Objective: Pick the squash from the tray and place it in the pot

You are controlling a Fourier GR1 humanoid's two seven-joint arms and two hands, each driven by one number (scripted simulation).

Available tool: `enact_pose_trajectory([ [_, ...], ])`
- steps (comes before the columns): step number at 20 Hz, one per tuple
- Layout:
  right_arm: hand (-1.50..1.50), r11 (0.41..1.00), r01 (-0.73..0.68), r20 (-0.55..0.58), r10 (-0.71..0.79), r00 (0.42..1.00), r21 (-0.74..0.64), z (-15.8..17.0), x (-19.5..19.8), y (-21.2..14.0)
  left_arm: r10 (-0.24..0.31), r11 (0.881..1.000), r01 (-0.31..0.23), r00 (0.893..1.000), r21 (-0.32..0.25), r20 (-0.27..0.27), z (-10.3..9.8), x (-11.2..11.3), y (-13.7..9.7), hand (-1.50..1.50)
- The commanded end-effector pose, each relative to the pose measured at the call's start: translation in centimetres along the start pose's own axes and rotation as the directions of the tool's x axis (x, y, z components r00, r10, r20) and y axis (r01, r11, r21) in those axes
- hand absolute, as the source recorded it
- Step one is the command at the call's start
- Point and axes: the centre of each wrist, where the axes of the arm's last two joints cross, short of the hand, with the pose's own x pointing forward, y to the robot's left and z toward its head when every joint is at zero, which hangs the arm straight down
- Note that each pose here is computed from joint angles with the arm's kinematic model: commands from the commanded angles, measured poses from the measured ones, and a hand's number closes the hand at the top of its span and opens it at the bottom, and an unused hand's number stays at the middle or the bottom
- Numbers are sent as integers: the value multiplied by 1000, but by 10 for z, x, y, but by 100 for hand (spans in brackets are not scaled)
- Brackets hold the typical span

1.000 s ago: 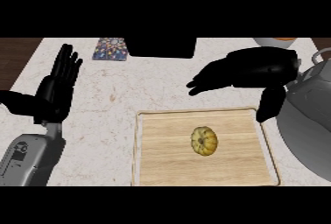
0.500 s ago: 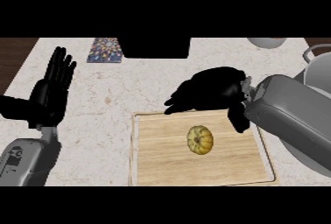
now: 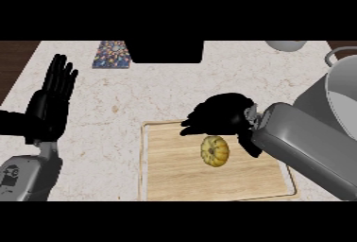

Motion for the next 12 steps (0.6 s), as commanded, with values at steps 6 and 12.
enact_pose_trajectory([
  [6, -150, 1000, 4, 65, -2, 998, -28, -26, 10, 35, 15, 1000, -15, 1000, -4, -13, 2, -1, 11, 0],
  [12, -150, 999, -47, 12, 47, 999, -11, -20, 17, 41, 18, 1000, -18, 1000, -9, -8, 1, -16, 5, 0],
])
